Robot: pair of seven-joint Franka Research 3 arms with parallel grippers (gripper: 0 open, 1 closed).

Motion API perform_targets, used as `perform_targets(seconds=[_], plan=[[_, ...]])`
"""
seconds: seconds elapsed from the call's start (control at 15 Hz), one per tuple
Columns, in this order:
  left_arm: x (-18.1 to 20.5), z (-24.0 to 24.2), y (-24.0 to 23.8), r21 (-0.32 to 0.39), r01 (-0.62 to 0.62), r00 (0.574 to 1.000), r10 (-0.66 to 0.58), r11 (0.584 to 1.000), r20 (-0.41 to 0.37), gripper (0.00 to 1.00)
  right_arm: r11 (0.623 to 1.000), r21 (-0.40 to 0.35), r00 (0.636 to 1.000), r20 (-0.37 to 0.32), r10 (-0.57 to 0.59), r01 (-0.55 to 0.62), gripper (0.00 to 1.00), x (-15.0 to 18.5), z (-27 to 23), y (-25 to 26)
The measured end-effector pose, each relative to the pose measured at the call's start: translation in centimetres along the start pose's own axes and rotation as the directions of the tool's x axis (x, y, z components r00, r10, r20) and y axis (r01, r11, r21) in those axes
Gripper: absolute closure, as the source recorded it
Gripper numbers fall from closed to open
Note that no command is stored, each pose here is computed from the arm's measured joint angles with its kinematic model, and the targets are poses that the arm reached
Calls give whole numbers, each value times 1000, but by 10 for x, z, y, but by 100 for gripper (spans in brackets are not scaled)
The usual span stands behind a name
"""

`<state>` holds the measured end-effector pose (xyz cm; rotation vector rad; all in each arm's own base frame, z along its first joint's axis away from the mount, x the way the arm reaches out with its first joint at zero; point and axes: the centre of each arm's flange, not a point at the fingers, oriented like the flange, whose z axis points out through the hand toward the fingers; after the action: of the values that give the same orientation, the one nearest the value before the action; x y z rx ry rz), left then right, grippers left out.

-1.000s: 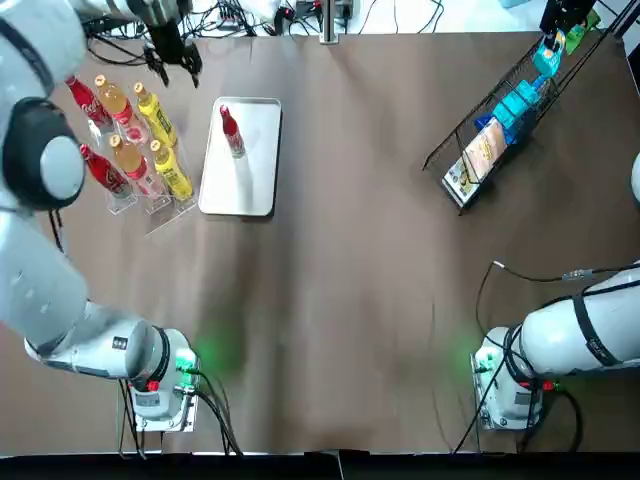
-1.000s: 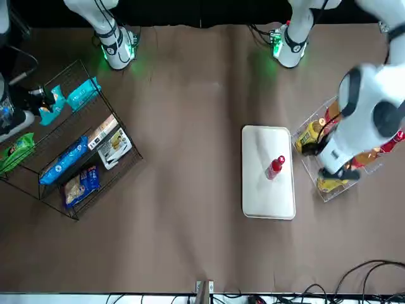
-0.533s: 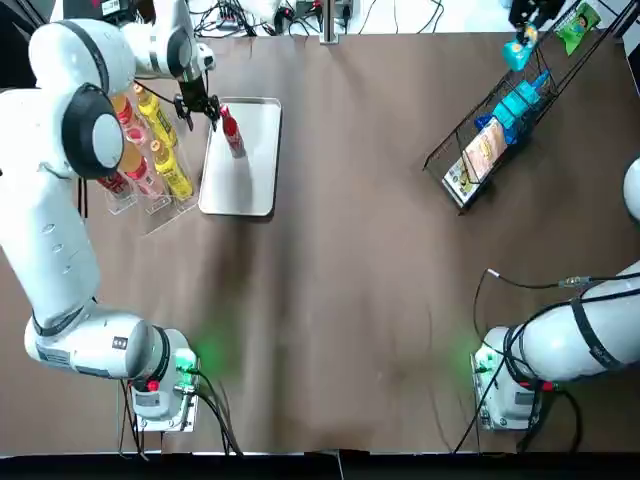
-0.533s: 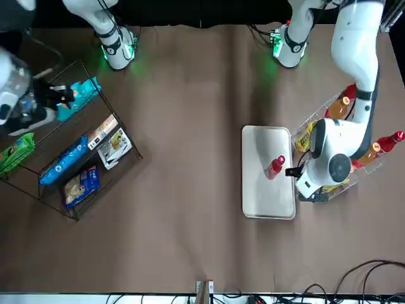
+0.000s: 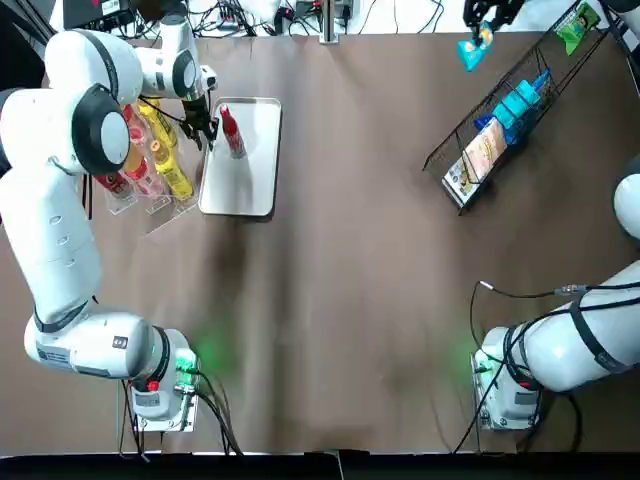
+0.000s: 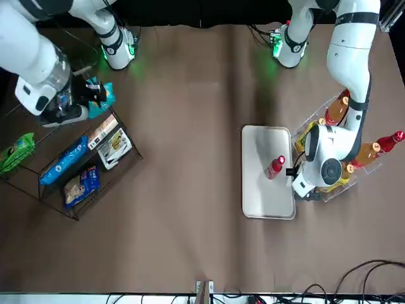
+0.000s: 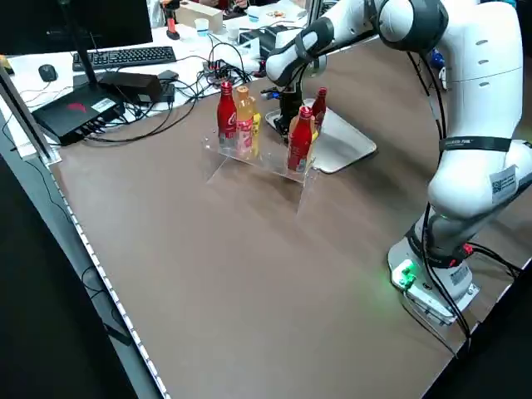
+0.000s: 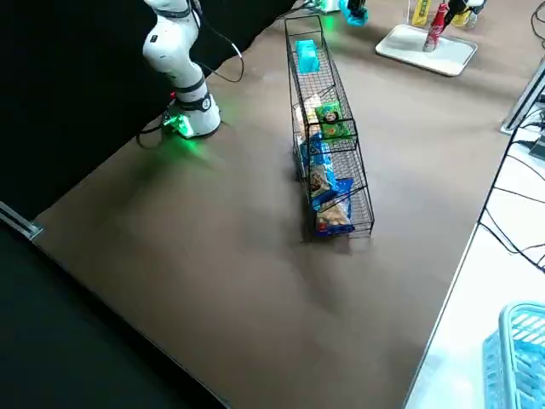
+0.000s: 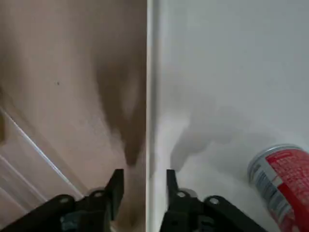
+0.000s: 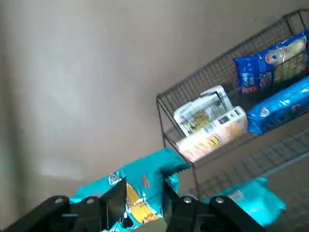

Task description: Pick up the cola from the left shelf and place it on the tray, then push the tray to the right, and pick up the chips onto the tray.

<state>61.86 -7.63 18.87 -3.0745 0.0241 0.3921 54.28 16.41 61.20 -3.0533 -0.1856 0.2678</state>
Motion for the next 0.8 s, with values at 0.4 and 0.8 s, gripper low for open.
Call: perform_targets(seconds=[0.4, 0.8], plan=[[-1, 6, -2, 1, 1, 1000, -1, 1000, 11, 74, 996, 16, 994, -67, 86, -86, 73, 23, 27, -55], [1, 5, -3, -9, 6, 1000, -6, 1000, -3, 95, 998, -16, 998, -21, 67, -67, 73, 66, 105, -88]])
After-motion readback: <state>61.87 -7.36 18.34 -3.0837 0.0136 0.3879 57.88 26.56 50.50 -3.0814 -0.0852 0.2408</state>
